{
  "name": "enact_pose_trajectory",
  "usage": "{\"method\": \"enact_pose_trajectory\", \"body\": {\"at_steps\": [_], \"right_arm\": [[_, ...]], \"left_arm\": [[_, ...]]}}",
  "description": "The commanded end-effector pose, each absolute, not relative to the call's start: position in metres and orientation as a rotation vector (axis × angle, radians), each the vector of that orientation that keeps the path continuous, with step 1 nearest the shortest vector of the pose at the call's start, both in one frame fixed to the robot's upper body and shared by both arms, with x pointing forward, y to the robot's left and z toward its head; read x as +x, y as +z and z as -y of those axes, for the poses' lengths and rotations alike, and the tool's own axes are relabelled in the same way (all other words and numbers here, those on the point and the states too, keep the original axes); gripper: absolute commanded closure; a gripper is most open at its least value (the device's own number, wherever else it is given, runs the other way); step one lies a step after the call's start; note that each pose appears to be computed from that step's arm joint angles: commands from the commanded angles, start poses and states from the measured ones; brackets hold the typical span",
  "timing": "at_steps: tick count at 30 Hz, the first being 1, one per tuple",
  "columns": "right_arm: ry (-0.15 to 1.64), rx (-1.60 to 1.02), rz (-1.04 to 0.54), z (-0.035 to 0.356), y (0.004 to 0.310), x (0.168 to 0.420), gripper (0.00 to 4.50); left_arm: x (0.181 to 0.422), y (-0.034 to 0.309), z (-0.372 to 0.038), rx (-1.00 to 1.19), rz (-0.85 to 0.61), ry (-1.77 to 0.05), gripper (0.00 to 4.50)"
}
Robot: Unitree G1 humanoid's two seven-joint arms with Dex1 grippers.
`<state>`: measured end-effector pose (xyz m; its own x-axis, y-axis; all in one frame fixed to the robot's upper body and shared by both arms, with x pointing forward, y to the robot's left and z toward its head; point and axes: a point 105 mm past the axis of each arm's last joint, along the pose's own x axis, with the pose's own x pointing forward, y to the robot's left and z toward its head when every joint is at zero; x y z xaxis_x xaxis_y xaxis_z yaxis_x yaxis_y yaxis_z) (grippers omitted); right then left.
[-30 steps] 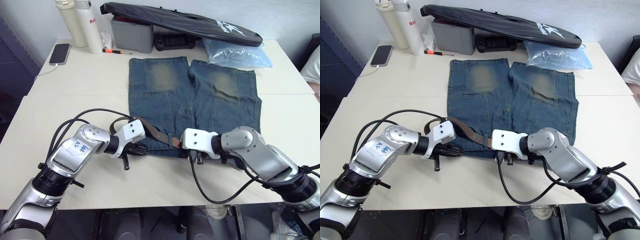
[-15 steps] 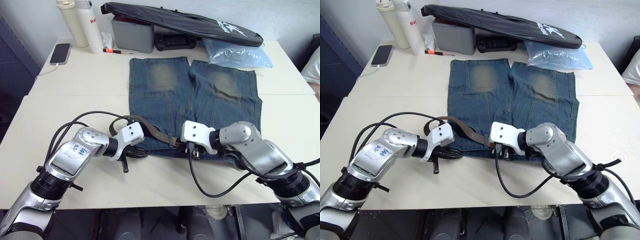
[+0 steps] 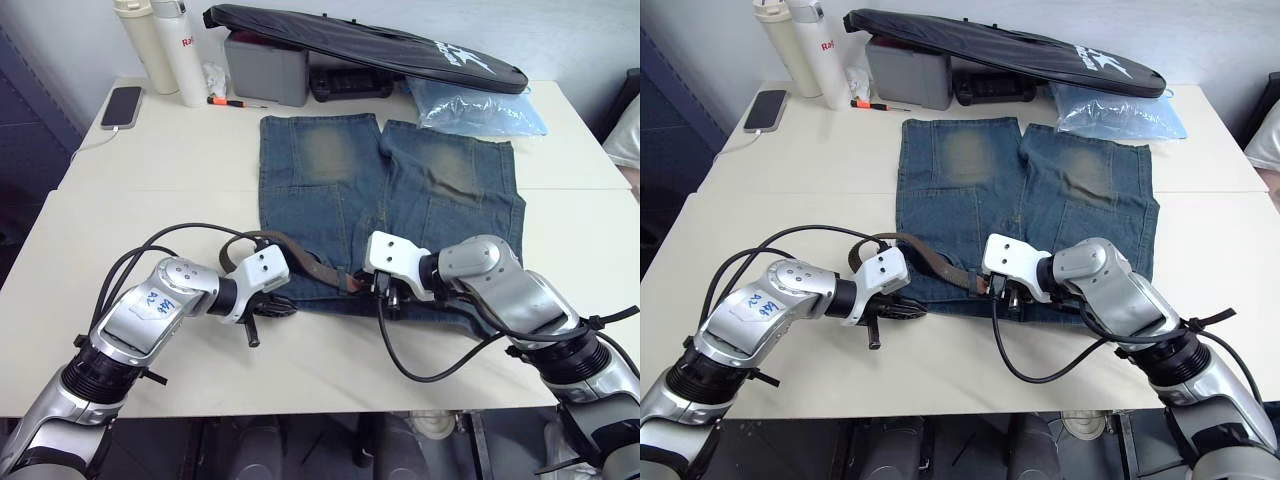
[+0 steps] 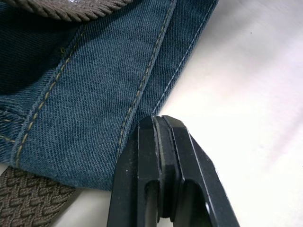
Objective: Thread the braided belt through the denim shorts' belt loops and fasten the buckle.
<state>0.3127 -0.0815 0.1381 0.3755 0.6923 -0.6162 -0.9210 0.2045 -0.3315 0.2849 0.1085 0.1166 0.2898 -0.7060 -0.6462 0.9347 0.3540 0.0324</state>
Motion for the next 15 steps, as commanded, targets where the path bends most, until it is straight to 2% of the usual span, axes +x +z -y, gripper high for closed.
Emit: {"method": "enact_pose_trajectory", "body": {"at_steps": [1, 11, 13, 15], "right_arm": [[1.175, -0.756, -0.354, 0.076, 0.143, 0.312, 2.89], [1.173, -0.741, -0.464, 0.079, 0.131, 0.31, 2.89], [1.165, -0.743, -0.479, 0.08, 0.131, 0.312, 3.43], [1.16, -0.74, -0.48, 0.08, 0.132, 0.313, 4.17]], "left_arm": [[0.282, 0.127, -0.104, 0.447, -0.545, -1.158, 4.5], [0.284, 0.129, -0.103, 0.436, -0.528, -1.132, 4.5], [0.284, 0.129, -0.103, 0.43, -0.526, -1.124, 4.5], [0.283, 0.128, -0.103, 0.429, -0.526, -1.121, 4.5]]}}
